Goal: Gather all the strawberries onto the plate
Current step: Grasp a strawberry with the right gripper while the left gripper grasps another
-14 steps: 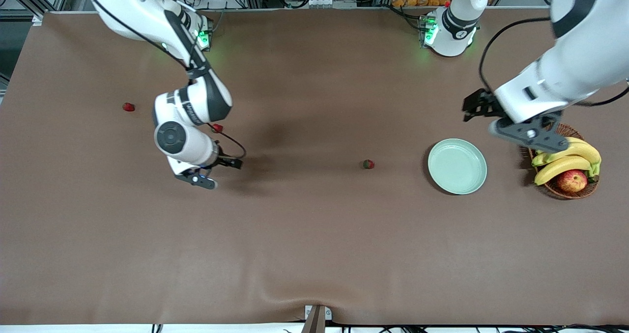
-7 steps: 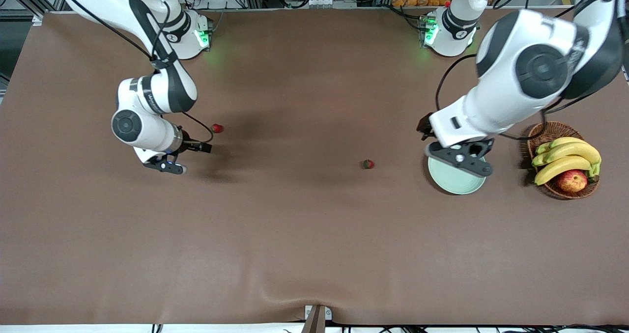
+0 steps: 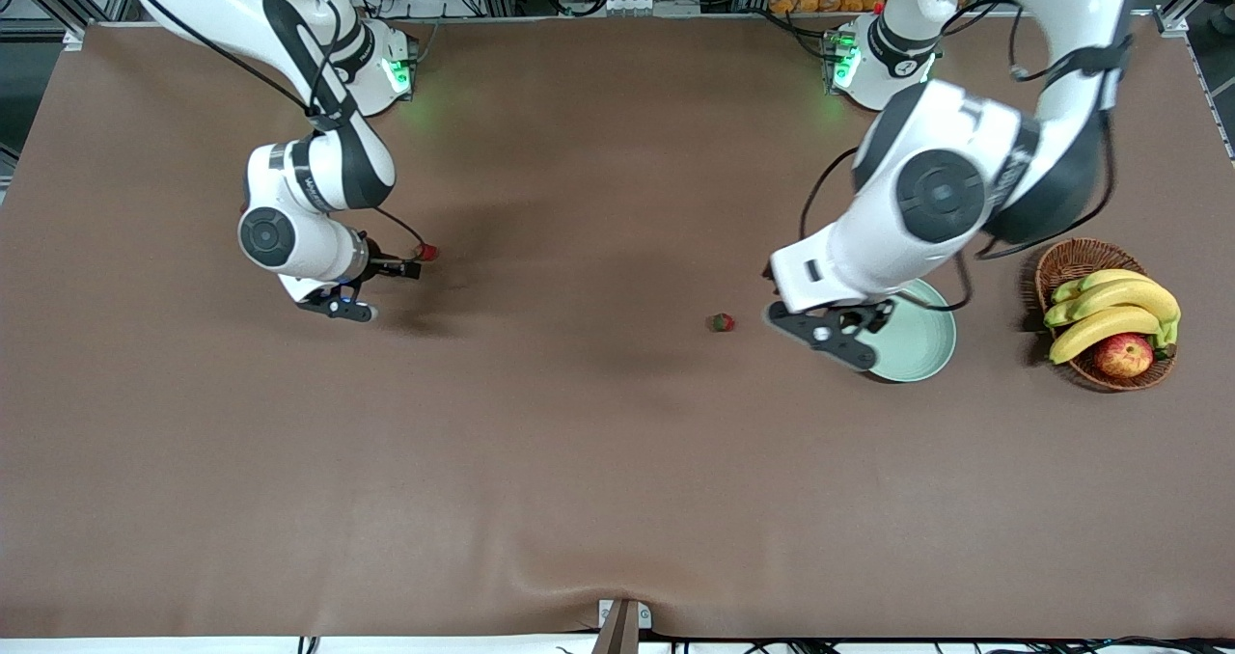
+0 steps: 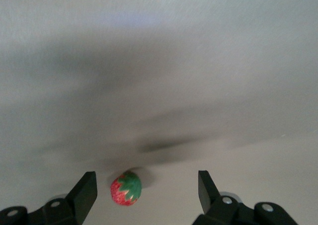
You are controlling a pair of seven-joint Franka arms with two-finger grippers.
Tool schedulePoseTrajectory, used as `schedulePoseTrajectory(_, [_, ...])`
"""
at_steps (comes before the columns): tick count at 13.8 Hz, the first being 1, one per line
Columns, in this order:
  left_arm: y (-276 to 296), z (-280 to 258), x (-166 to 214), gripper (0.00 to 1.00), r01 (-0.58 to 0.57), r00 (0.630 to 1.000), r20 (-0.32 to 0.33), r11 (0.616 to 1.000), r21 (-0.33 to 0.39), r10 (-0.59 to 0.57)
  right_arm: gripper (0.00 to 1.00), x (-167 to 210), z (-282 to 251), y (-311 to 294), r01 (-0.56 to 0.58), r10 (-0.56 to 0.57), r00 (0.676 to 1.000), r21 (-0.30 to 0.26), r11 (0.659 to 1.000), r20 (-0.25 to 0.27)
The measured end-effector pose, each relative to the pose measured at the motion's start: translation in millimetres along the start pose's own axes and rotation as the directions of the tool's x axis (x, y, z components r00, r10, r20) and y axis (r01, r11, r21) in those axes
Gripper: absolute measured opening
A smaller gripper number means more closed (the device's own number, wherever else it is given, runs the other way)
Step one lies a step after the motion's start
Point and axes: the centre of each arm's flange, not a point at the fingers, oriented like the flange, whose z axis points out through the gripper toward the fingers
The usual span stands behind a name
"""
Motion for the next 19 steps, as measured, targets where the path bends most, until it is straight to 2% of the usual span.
schedulePoseTrajectory(1, [9.7, 11.8, 4.6, 1.0, -0.016, 1.0, 0.009, 1.0, -0.002, 0.016, 0.84, -5.8, 4.0, -7.4, 0.007, -0.007, 1.0, 0.002, 1.0, 0.008])
schedulePoseTrajectory(2, [20.6, 23.8, 7.6, 1.0, -0.037, 0.999, 0.026, 0.999, 0.002, 0.036, 0.84, -10.8, 7.2, -14.5, 0.016, -0.016, 1.0, 0.003, 1.0, 0.014])
schedulePoseTrajectory(4, [47.4, 54.8, 10.7, 1.0, -0.106, 0.992, 0.072, 0.992, 0.064, 0.102, 0.73, -18.1, 12.2, -24.8, 0.03, -0.03, 0.999, 0.001, 1.0, 0.023])
schedulePoseTrajectory(5, [65.0, 73.3, 10.9, 1.0, -0.15, 0.986, 0.093, 0.984, 0.1, 0.141, 0.73, -20.6, 14.4, -28.3, 0.038, -0.038, 0.999, -0.002, 0.999, 0.026])
schedulePoseTrajectory(7, [94.5, 107.9, 8.6, 1.0, -0.204, 0.975, 0.113, 0.971, 0.127, 0.19, 0.69, -24.1, 20.3, -29.4, 0.042, -0.042, 0.998, -0.01, 0.999, 0.037])
schedulePoseTrajectory(10, [103.3, 151.5, 1.8, 1.0, -0.223, 0.972, 0.1, 0.966, 0.129, 0.211, 0.65, -25.8, 29.5, -25.0, 0.037, -0.037, 0.999, -0.012, 0.999, 0.029])
schedulePoseTrajectory(14, [103.5, 208.3, -11.3, 1.0, -0.246, 0.968, 0.076, 0.96, 0.133, 0.237, 0.36, -23.4, 40.5, -23.4, 0.033, -0.033, 0.999, -0.01, 0.999, 0.004])
schedulePoseTrajectory(19, [102.2, 248.7, -12.1, 1.0, -0.245, 0.969, 0.048, 0.948, 0.201, 0.24, 0.33, -17.2, 31.3, -26.8, 0.033, -0.033, 0.999, 0.0, 0.999, -0.014])
